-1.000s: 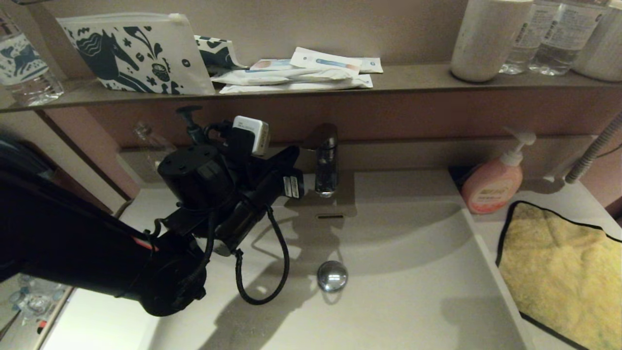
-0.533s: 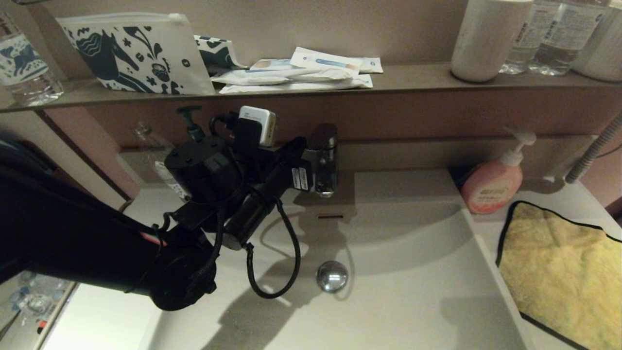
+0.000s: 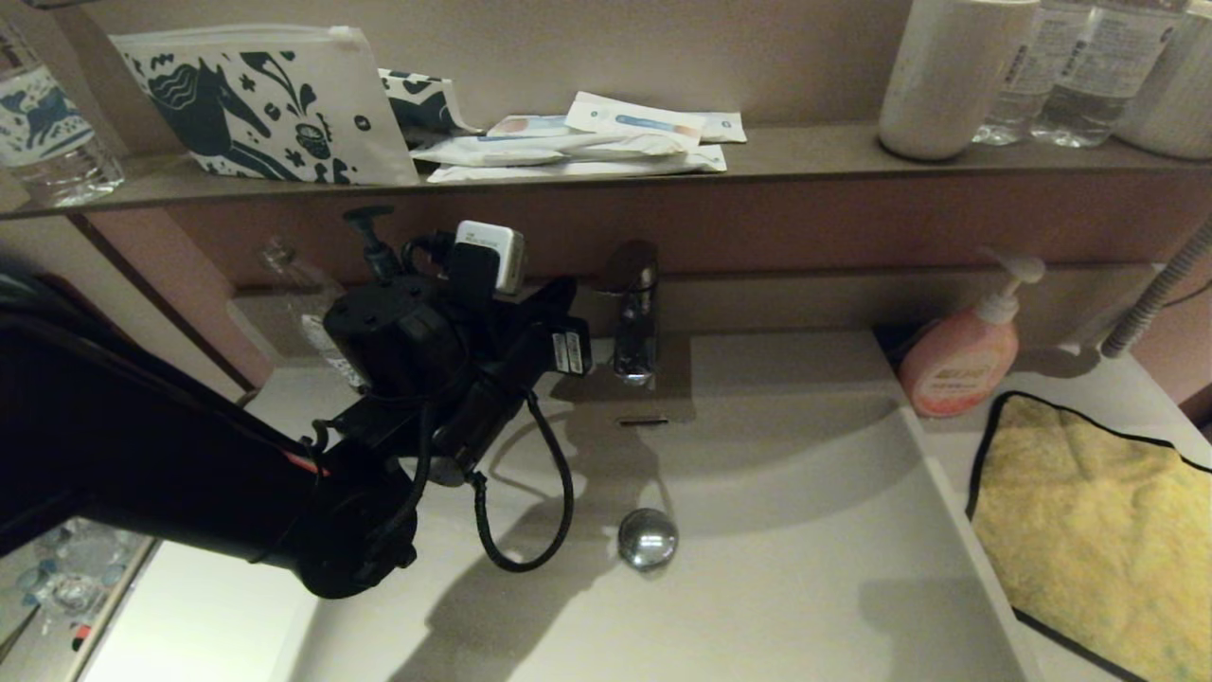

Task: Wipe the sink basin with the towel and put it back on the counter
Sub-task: Turn on the faucet

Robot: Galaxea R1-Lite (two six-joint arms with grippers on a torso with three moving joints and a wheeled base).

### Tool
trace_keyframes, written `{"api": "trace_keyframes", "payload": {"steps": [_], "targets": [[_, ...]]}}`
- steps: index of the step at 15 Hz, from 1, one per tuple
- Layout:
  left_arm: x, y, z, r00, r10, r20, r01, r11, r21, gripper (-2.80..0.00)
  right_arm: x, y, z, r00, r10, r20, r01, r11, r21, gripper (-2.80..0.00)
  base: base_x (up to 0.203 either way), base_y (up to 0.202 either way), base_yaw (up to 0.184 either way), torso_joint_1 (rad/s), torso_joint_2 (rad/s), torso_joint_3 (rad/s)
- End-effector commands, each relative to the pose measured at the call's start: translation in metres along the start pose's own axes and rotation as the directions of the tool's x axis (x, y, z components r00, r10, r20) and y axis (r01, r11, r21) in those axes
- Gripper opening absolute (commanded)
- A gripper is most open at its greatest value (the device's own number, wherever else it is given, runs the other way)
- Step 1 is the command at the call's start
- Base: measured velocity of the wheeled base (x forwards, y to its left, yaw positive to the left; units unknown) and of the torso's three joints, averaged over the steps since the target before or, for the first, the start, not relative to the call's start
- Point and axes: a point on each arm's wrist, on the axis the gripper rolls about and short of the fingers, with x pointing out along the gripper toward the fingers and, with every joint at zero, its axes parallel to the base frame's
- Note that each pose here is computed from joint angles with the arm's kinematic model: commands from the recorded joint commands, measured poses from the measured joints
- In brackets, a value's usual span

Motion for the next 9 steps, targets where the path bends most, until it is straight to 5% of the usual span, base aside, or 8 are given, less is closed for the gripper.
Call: {"api": "trace_keyframes", "payload": {"steps": [1,9], "targets": [[0.001,0.008,0.003,1.000,0.022,0.016,-0.022,1.000,0.000,-2.80,0.000,0.000,0.000,1.000,0.000,0.000,0.000,1.000,-0.001,-2.80,0.000,0.000,0.000,0.000,0.00,0.000],[-0.026,-0.040,0.006,0.995,-0.095,-0.001,0.095,0.995,-0.025,-2.80,0.000,0.000,0.000,1.000,0.000,0.000,0.000,1.000,-0.001,-2.80,0.000,0.000,0.000,0.000,0.00,0.000]]}}
